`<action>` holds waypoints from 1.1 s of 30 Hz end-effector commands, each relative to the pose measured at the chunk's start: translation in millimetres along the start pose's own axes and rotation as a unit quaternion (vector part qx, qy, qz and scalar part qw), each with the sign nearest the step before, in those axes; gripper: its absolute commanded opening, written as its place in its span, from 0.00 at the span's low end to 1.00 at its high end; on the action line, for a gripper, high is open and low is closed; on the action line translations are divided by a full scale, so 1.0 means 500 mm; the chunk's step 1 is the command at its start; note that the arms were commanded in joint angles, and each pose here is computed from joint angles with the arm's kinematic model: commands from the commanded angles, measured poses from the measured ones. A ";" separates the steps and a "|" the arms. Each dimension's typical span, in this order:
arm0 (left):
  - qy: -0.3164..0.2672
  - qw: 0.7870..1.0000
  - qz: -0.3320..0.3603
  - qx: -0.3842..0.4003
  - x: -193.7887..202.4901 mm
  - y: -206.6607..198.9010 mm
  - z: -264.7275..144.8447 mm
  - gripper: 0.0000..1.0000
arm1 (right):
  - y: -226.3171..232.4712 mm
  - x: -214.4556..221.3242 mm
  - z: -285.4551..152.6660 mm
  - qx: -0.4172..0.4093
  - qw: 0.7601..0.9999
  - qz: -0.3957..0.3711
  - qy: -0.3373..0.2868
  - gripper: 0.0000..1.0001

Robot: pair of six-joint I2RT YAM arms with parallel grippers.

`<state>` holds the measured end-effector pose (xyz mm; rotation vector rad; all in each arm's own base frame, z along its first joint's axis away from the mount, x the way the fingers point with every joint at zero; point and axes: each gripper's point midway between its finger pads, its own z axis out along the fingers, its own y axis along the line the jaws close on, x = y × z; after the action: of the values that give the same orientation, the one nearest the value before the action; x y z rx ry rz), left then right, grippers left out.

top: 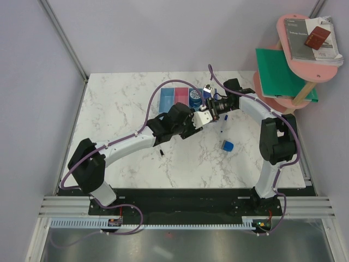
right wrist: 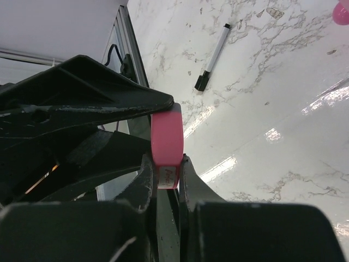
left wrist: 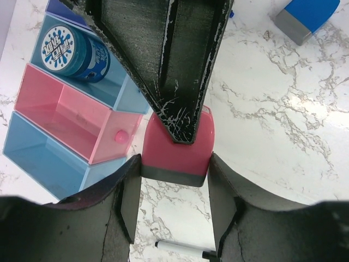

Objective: Sort the stationery into containers
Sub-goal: Place the stationery in the storage box.

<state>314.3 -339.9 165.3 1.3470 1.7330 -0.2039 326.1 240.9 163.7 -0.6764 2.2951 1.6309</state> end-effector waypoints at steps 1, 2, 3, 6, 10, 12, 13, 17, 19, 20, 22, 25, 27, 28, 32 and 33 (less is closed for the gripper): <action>-0.024 1.000 -0.006 -0.016 -0.037 0.014 0.003 0.28 | 0.026 -0.019 -0.007 -0.007 0.999 -0.041 -0.010 0.00; -0.023 0.999 -0.006 -0.023 -0.037 0.018 -0.002 0.43 | 0.028 -0.018 -0.007 -0.005 0.999 -0.044 -0.010 0.00; -0.020 0.999 -0.004 -0.028 -0.033 0.021 -0.006 0.49 | 0.027 -0.020 -0.010 -0.001 0.999 -0.044 -0.011 0.00; 0.000 0.998 0.010 -0.056 -0.009 0.038 -0.034 0.61 | 0.025 -0.019 -0.011 0.008 0.999 -0.047 -0.011 0.00; 0.028 0.994 0.030 -0.103 0.033 0.066 -0.088 0.70 | 0.019 -0.032 -0.014 0.022 0.998 -0.055 -0.012 0.00; 0.044 0.991 0.030 -0.119 0.061 0.070 -0.124 0.73 | 0.013 -0.031 -0.012 0.027 0.998 -0.057 -0.005 0.00; 0.053 0.991 0.029 -0.120 0.073 0.069 -0.135 0.74 | 0.008 -0.036 -0.010 0.040 0.997 -0.065 -0.002 0.00; 0.113 0.988 0.033 -0.101 0.165 0.045 -0.190 0.74 | -0.013 -0.052 -0.005 0.094 0.990 -0.101 0.010 0.00; 0.110 0.988 0.041 -0.100 0.180 0.048 -0.228 0.75 | -0.014 -0.075 0.001 0.124 0.983 -0.137 0.016 0.00; 0.117 0.988 0.045 -0.090 0.198 0.037 -0.237 0.77 | -0.032 -0.085 -0.002 0.158 0.976 -0.149 0.020 0.00; 0.118 0.989 0.046 -0.082 0.207 0.030 -0.269 0.80 | -0.039 -0.117 0.007 0.194 0.964 -0.180 0.023 0.00; 0.110 0.992 0.033 -0.057 0.208 0.018 -0.292 0.84 | -0.067 -0.173 0.008 0.267 0.937 -0.222 0.022 0.00; 0.106 0.993 0.017 -0.044 0.204 0.017 -0.296 0.85 | -0.073 -0.219 -0.002 0.313 0.915 -0.254 0.014 0.00; 0.108 0.994 0.004 -0.032 0.206 0.009 -0.294 0.85 | -0.081 -0.227 0.011 0.322 0.908 -0.267 0.020 0.00; 0.106 0.994 -0.022 -0.024 0.206 0.011 -0.289 0.85 | -0.100 -0.285 0.014 0.375 0.871 -0.316 0.021 0.00; 0.107 0.994 -0.023 -0.024 0.206 0.011 -0.288 0.85 | -0.113 -0.304 0.015 0.389 0.863 -0.322 0.019 0.00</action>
<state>244.6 -170.8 169.2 1.3444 1.9198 0.0410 443.0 277.2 180.7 -1.0551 2.1747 0.6134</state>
